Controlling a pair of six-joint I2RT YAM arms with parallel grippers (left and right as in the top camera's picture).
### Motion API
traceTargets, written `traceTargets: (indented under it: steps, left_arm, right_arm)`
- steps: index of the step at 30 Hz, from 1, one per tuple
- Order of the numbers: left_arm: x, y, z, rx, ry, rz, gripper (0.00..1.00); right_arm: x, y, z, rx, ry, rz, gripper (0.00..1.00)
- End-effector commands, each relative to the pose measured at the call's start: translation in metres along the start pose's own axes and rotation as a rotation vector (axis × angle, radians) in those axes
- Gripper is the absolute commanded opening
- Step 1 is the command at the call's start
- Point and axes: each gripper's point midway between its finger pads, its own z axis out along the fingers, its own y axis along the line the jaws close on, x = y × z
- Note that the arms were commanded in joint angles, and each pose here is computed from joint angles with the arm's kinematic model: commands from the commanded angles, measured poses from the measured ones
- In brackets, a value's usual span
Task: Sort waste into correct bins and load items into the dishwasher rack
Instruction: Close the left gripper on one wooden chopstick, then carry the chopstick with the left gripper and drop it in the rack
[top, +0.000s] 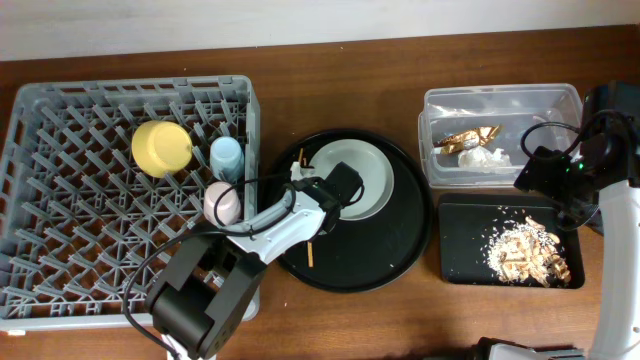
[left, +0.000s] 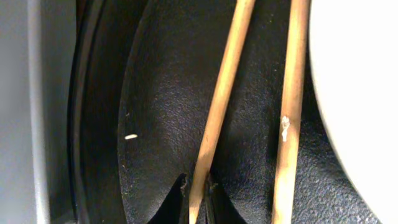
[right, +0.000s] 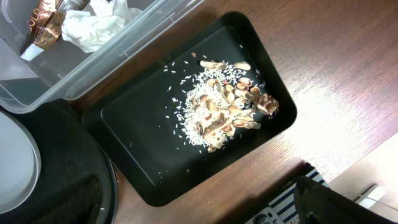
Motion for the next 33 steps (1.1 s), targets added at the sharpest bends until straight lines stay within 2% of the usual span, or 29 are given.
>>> traceTargets:
  steps: [1, 3, 7, 9, 10, 11, 12, 15, 17, 21, 22, 24, 26, 33]
  left_arm:
    - [-0.014, 0.008, -0.02, 0.01, -0.027, -0.036, 0.01]
    - [-0.037, 0.014, -0.057, 0.069, -0.098, -0.084, 0.01]
    - [-0.073, 0.045, -0.16, 0.294, -0.264, -0.139, 0.01]
    - [-0.077, 0.064, -0.179, 0.345, -0.289, -0.186, 0.01]
    - [-0.076, 0.068, -0.181, 0.372, -0.272, -0.196, 0.06]
    - [-0.07, 0.065, -0.178, 0.407, -0.231, -0.163, 0.21]
    - [-0.064, 0.063, -0.171, 0.406, -0.199, -0.149, 0.24]
    - [-0.045, 0.052, -0.136, 0.353, -0.102, -0.108, 0.25]
    - [-0.029, 0.042, -0.103, 0.301, -0.013, -0.07, 0.34]
    - [-0.007, 0.026, -0.054, 0.224, 0.114, -0.016, 0.32]
    - [-0.004, 0.024, -0.046, 0.214, 0.13, -0.01, 0.28]
    - [0.002, 0.014, -0.035, 0.231, 0.163, 0.037, 0.26]
    - [0.005, -0.001, -0.031, 0.295, 0.177, 0.09, 0.27]
    - [0.011, -0.001, 0.002, 0.205, 0.193, 0.11, 0.27]
  right_arm:
    - [-0.003, -0.003, -0.002, 0.01, -0.011, 0.014, 0.99]
    - [-0.003, -0.003, -0.002, 0.01, -0.011, 0.014, 0.99]
    - [-0.003, -0.003, -0.002, 0.01, -0.011, 0.014, 0.99]
    - [-0.003, -0.003, -0.002, 0.01, -0.011, 0.014, 0.99]
    - [-0.003, -0.003, -0.002, 0.01, -0.011, 0.014, 0.99]
    - [-0.003, -0.003, -0.002, 0.01, -0.011, 0.014, 0.99]
    - [-0.003, -0.003, -0.002, 0.01, -0.011, 0.014, 0.99]
    - [-0.003, -0.003, -0.002, 0.01, -0.011, 0.014, 0.99]
    - [-0.003, -0.003, -0.002, 0.01, -0.011, 0.014, 0.99]
    - [-0.003, -0.003, -0.002, 0.01, -0.011, 0.014, 0.99]
    - [-0.003, -0.003, -0.002, 0.01, -0.011, 0.014, 0.99]
    - [-0.003, -0.003, -0.002, 0.01, -0.011, 0.014, 0.99]
    - [-0.003, -0.003, -0.002, 0.01, -0.011, 0.014, 0.99]
    - [-0.003, -0.003, -0.002, 0.01, -0.011, 0.014, 0.99]
